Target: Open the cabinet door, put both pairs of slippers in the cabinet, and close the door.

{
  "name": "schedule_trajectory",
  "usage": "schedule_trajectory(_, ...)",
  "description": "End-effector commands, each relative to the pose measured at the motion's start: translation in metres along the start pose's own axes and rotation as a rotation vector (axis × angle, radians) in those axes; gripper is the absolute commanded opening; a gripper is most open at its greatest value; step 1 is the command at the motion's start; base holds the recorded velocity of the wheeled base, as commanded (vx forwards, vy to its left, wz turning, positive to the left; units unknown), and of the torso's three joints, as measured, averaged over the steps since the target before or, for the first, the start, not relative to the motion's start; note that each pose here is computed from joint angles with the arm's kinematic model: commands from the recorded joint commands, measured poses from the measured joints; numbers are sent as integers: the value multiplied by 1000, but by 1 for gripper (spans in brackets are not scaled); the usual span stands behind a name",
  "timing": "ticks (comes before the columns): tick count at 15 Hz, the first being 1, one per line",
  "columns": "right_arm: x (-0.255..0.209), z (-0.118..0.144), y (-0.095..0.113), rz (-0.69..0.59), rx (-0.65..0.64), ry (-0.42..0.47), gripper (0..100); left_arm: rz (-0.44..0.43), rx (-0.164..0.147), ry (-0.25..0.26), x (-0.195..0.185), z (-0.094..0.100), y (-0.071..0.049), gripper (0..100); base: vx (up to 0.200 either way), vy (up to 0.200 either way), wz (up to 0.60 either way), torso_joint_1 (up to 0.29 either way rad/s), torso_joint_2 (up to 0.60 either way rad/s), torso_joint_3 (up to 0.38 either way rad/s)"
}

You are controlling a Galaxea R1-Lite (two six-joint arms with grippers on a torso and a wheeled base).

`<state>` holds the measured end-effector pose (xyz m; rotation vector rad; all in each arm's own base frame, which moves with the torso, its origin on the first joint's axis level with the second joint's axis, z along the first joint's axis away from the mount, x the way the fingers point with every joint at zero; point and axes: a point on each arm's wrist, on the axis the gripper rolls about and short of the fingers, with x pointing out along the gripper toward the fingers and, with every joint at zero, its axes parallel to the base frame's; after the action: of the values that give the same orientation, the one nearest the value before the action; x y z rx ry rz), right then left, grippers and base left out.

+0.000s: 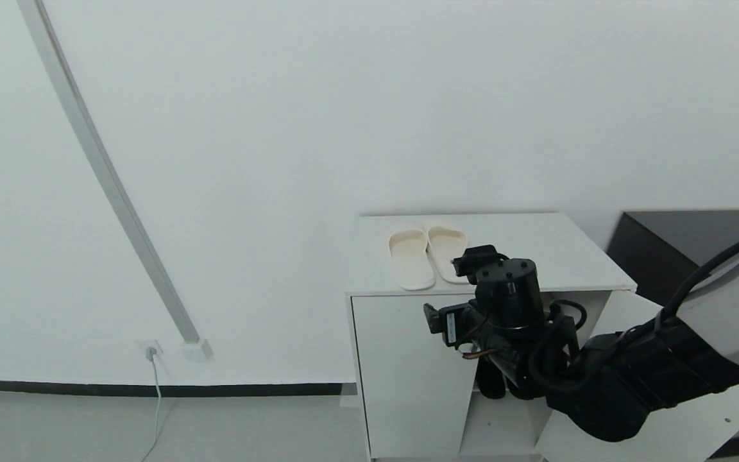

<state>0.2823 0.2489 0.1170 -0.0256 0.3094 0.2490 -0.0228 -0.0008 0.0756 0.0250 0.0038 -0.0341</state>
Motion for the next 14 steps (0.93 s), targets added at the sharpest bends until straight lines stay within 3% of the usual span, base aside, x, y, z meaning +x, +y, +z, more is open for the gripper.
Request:
schedule_trajectory(1, 3, 7, 0, -3, 28, -15, 100, 0, -1, 0, 0, 0, 0, 0, 200, 0, 0, 12, 2, 2)
schedule_trajectory(10, 22, -11, 1, -12, 35, -21, 100, 2, -1, -1, 0, 0, 0, 0, 200, 0, 0, 5, -1, 1)
schedule_trajectory(14, 48, -22, 12, -8, 37, -58, 100, 0, -1, -1, 0, 0, 0, 0, 0, 0, 0, 0, 0, 0)
